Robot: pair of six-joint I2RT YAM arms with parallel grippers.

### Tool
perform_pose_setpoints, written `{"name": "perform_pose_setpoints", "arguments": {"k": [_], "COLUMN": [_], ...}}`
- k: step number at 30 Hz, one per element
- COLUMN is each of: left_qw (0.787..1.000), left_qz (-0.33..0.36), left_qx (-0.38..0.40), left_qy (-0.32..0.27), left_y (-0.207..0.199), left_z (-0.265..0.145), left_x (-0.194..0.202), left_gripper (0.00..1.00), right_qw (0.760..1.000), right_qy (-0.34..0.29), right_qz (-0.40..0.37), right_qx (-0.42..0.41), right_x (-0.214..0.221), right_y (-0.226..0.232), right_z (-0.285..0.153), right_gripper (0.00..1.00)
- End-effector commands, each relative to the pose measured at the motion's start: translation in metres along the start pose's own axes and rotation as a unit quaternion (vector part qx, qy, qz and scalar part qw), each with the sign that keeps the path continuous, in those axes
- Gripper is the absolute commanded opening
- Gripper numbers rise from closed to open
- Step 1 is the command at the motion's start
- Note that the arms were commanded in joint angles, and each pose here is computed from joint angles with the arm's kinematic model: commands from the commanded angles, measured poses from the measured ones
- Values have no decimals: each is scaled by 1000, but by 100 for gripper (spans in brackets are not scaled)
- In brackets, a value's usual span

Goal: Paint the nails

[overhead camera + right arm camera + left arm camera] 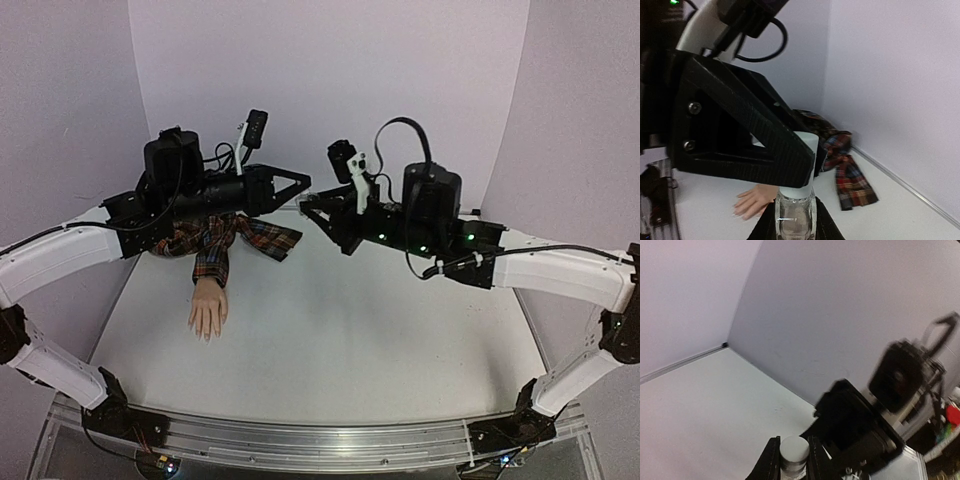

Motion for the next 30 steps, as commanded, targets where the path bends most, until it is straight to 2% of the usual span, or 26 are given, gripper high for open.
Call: {"name": "perform_pose_setpoints", "arguments": {"k": [1, 3, 5, 6, 9, 12, 13, 14, 15, 17, 20, 22, 25, 27, 30], "left_qw": [922, 896, 875, 871, 873, 890, 901, 921, 936, 961, 991, 997, 997, 996, 996], "left_qz": [47, 48, 52, 58, 64, 67, 69, 67, 66, 70, 51, 26, -35, -66, -76], "left_qx": [377, 435, 474, 480, 476, 445, 423, 380, 344, 269, 119, 57, -17, -22, -20], "left_qy": [67, 74, 83, 83, 86, 74, 65, 55, 45, 19, -16, -38, -60, -57, -46], "left_y": [-61, -67, -70, -70, -66, -58, -55, -49, -46, -41, -33, -28, -17, -11, -9], "left_z": [-21, -27, -29, -29, -25, -27, -30, -32, -36, -48, -62, -69, -68, -57, -38], "left_x": [26, 26, 24, 22, 17, 6, 1, -4, -9, -20, -30, -35, -39, -39, -41], "left_gripper": [0, 0, 0, 0, 0, 1, 2, 8, 18, 44, 68, 80, 83, 83, 83], "right_qw": [919, 886, 864, 858, 867, 892, 904, 915, 926, 950, 982, 994, 999, 998, 994], "right_qy": [-82, -75, -62, -58, -56, -61, -64, -63, -70, -76, -61, -54, -44, -34, -21], "right_qz": [16, 22, 30, 31, 37, 40, 40, 42, 39, 35, 35, 30, 30, 21, 3], "right_qx": [-384, -458, -499, -510, -494, -446, -422, -396, -369, -300, -174, -94, -5, 43, 108], "right_x": [-62, -79, -87, -90, -87, -74, -68, -60, -57, -44, -26, -15, -7, -6, -9], "right_y": [31, 37, 41, 42, 36, 22, 16, 12, 7, -3, -19, -30, -34, -30, -23], "right_z": [-52, -61, -66, -67, -66, -64, -64, -63, -63, -62, -57, -52, -42, -33, -20], "right_gripper": [0, 0, 0, 0, 0, 0, 0, 0, 0, 0, 0, 0, 0, 0, 0]}}
Point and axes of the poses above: each gripper's point midway between its finger pads, its own z axis out along the fingers, its own y axis along the line the jaws close on, x = y × z, the point moved 10 cm from there along -z, back along the fingers, and after that the axes turned 7 degrees about z, right-handed, at the moved point
